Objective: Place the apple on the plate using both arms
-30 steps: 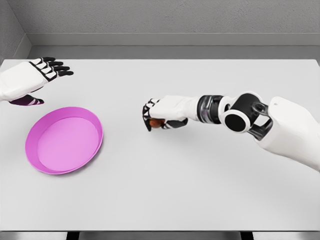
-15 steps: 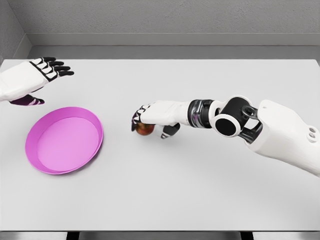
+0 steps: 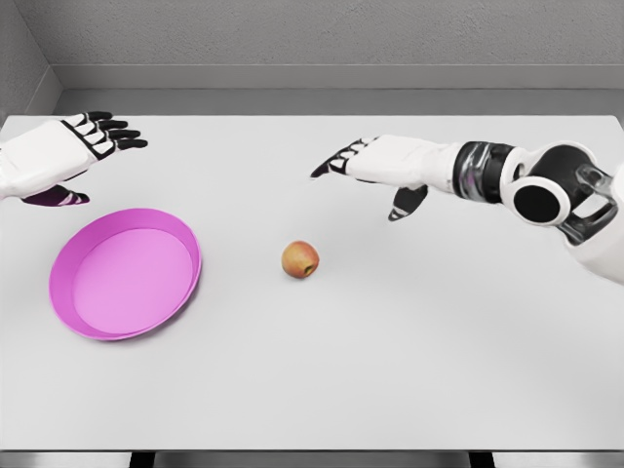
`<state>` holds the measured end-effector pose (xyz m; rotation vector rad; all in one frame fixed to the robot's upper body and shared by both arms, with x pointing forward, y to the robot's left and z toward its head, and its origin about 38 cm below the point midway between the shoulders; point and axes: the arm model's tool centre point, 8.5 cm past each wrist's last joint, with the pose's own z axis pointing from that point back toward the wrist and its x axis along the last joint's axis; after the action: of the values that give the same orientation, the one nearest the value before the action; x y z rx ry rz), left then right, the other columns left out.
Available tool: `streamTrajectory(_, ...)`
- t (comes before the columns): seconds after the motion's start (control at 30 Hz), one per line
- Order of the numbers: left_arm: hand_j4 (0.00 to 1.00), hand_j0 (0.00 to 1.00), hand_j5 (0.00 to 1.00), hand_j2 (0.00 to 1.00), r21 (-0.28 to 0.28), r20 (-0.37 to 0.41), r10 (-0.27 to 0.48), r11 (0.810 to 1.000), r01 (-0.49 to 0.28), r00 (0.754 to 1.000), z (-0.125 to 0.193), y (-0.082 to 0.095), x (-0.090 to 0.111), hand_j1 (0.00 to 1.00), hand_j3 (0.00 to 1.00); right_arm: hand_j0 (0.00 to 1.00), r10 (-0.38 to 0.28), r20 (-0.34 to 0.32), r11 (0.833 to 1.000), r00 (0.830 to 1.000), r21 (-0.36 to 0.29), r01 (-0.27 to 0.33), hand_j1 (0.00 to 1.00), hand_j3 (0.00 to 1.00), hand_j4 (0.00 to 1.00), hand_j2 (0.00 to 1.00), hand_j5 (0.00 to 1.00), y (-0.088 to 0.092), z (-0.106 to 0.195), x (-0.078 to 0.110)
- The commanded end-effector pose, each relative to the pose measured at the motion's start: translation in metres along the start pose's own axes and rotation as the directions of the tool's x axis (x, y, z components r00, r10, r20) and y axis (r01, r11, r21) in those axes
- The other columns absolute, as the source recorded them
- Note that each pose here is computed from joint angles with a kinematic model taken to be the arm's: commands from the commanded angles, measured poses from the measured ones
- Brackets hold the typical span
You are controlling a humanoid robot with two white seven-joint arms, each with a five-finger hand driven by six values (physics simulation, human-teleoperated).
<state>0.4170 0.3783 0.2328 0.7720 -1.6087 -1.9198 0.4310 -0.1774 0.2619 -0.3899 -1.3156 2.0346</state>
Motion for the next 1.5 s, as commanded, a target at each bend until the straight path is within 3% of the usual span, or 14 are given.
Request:
streamTrajectory(0.0, 1.0, 1.0, 1.0, 1.0, 0.009, 0.033, 0.002, 1.0, -0.002, 0.999, -0.005, 0.002, 0.01, 1.0, 1.0, 1.0, 0.04, -0.082, 0.997, 0.996, -0.069, -0.045, 1.0, 1.0, 1.0, 1.0, 1.0, -0.021, 0.052, -0.037)
streamTrajectory(0.1, 1.0, 1.0, 1.0, 1.0, 0.003, 0.211, -0.012, 1.0, 0.011, 0.977, -0.027, 0.003, 0.066, 1.0, 1.0, 1.0, 0.027, -0.103, 0.991, 0.994, -0.124, -0.04, 1.0, 1.0, 1.0, 1.0, 1.0, -0.007, 0.101, -0.063)
streamTrajectory(0.13, 1.0, 1.0, 1.0, 1.0, -0.036, 0.255, -0.018, 0.999, 0.028, 0.967, -0.033, 0.002, 0.081, 1.0, 1.0, 1.0, 0.021, -0.096, 0.99, 0.995, -0.139, -0.034, 1.0, 1.0, 1.0, 1.0, 1.0, 0.002, 0.111, -0.067)
streamTrajectory(0.2, 1.0, 1.0, 1.0, 1.0, -0.011, 0.3, -0.038, 0.999, 0.043, 0.953, -0.043, 0.014, 0.095, 1.0, 1.0, 1.0, 0.032, -0.119, 0.988, 0.992, -0.145, -0.05, 1.0, 1.0, 1.0, 1.0, 1.0, 0.002, 0.129, -0.075)
streamTrajectory(0.27, 1.0, 1.0, 1.0, 1.0, -0.02, 0.327, -0.036, 0.999, 0.045, 0.944, -0.051, 0.017, 0.104, 1.0, 1.0, 1.0, 0.037, -0.134, 0.989, 0.99, -0.135, -0.055, 1.0, 1.0, 1.0, 1.0, 1.0, 0.003, 0.134, -0.079)
streamTrajectory(0.43, 1.0, 1.0, 1.0, 1.0, -0.049, 0.498, -0.053, 0.995, 0.09, 0.865, -0.104, 0.02, 0.154, 1.0, 1.0, 1.0, 0.027, -0.112, 0.989, 0.993, -0.142, -0.043, 1.0, 1.0, 1.0, 1.0, 1.0, 0.006, 0.126, -0.074)
streamTrajectory(0.53, 1.0, 1.0, 1.0, 1.0, -0.085, 0.554, -0.074, 0.986, 0.145, 0.829, -0.121, 0.021, 0.172, 1.0, 1.0, 1.0, 0.023, -0.115, 0.989, 0.993, -0.144, -0.04, 1.0, 1.0, 1.0, 1.0, 1.0, 0.005, 0.127, -0.076)
streamTrajectory(0.73, 1.0, 1.0, 1.0, 1.0, -0.091, 0.586, -0.111, 0.975, 0.201, 0.803, -0.134, 0.022, 0.184, 1.0, 1.0, 1.0, -0.009, -0.141, 0.991, 0.99, -0.136, -0.011, 1.0, 1.0, 1.0, 1.0, 1.0, 0.014, 0.131, -0.085)
streamTrajectory(1.0, 1.0, 1.0, 1.0, 1.0, -0.138, 0.515, -0.064, 0.978, 0.156, 0.855, -0.165, 0.009, 0.159, 1.0, 1.0, 1.0, -0.031, -0.149, 0.992, 0.988, -0.124, 0.013, 1.0, 1.0, 1.0, 1.0, 1.0, 0.023, 0.13, -0.09)
streamTrajectory(1.17, 1.0, 1.0, 1.0, 1.0, -0.153, 0.525, -0.055, 0.975, 0.158, 0.849, -0.173, 0.0, 0.166, 1.0, 1.0, 1.0, -0.033, -0.148, 0.993, 0.988, -0.118, 0.015, 1.0, 1.0, 1.0, 1.0, 1.0, 0.026, 0.13, -0.09)
streamTrajectory(1.33, 1.0, 1.0, 1.0, 1.0, -0.227, 0.545, -0.051, 0.952, 0.206, 0.837, -0.178, -0.012, 0.175, 1.0, 1.0, 1.0, -0.033, -0.144, 0.993, 0.989, -0.117, 0.016, 1.0, 1.0, 1.0, 1.0, 1.0, 0.026, 0.129, -0.088)
streamTrajectory(1.43, 1.0, 1.0, 1.0, 1.0, -0.232, 0.55, -0.052, 0.949, 0.212, 0.833, -0.178, -0.014, 0.177, 1.0, 1.0, 1.0, -0.04, -0.147, 0.994, 0.988, -0.108, 0.024, 1.0, 1.0, 1.0, 1.0, 1.0, 0.031, 0.129, -0.089)
streamTrajectory(1.47, 1.0, 1.0, 1.0, 1.0, -0.254, 0.55, -0.053, 0.94, 0.228, 0.834, -0.178, -0.016, 0.176, 1.0, 1.0, 1.0, -0.043, -0.151, 0.994, 0.988, -0.105, 0.027, 1.0, 1.0, 1.0, 1.0, 1.0, 0.033, 0.13, -0.091)
